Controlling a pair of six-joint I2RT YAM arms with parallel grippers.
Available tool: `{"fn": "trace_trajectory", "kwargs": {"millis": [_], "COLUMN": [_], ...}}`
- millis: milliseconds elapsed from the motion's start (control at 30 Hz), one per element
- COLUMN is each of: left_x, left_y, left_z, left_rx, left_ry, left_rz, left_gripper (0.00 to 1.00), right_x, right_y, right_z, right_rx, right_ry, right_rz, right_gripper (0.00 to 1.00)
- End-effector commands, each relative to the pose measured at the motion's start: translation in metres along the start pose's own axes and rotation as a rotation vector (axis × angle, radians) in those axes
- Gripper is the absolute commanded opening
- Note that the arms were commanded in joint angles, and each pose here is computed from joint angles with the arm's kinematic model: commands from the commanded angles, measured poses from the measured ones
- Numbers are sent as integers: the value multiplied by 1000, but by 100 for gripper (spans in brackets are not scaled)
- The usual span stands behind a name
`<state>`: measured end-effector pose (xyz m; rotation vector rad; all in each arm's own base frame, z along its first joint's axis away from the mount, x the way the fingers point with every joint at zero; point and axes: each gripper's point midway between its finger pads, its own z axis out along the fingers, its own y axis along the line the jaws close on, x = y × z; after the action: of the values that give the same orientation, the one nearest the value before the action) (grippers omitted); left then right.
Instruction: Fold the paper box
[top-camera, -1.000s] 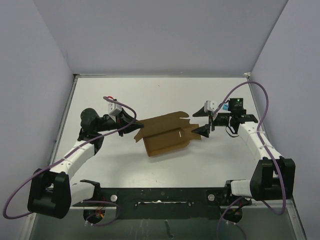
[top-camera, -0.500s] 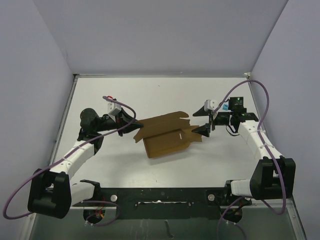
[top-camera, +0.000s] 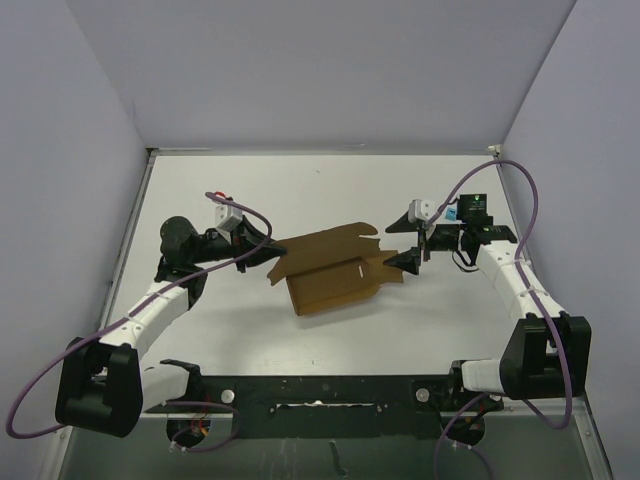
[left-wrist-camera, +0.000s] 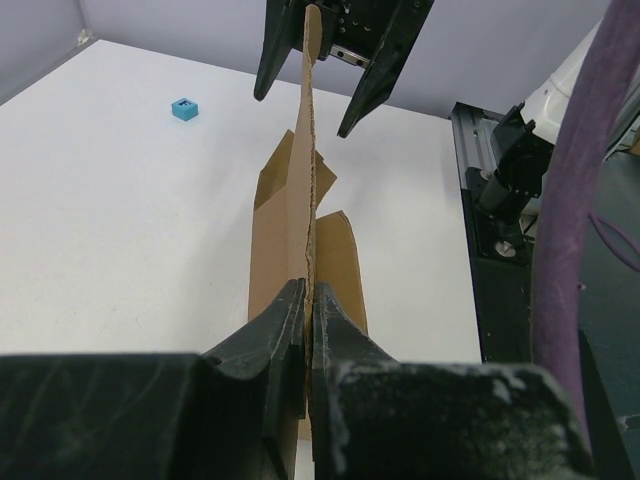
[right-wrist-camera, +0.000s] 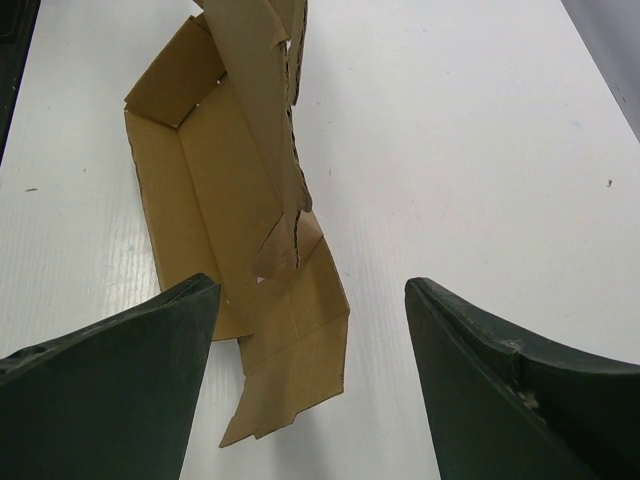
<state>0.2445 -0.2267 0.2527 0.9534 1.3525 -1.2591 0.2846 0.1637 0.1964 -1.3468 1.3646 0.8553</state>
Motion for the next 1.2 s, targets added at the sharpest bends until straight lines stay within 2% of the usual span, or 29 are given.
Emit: {"fn": "trace_trajectory", "kwargs": {"millis": [0, 867, 1167], "left_x": [-19, -23, -24], "left_y": [-6, -10, -14], "left_z": [-1, 0, 1], "left_rx": [18, 33, 54], "left_ry": [-30, -49, -53], "left_rz": [81, 66, 71], "left_gripper": [0, 0, 0], "right_x": [-20, -41, -28], "right_y": [-8, -18, -31], "right_z": [-4, -20, -7], "right_rx": [7, 34, 25], "right_ry": [-33, -77, -64], "right_rz": [-50, -23, -1], "right_gripper": [76, 78, 72]}}
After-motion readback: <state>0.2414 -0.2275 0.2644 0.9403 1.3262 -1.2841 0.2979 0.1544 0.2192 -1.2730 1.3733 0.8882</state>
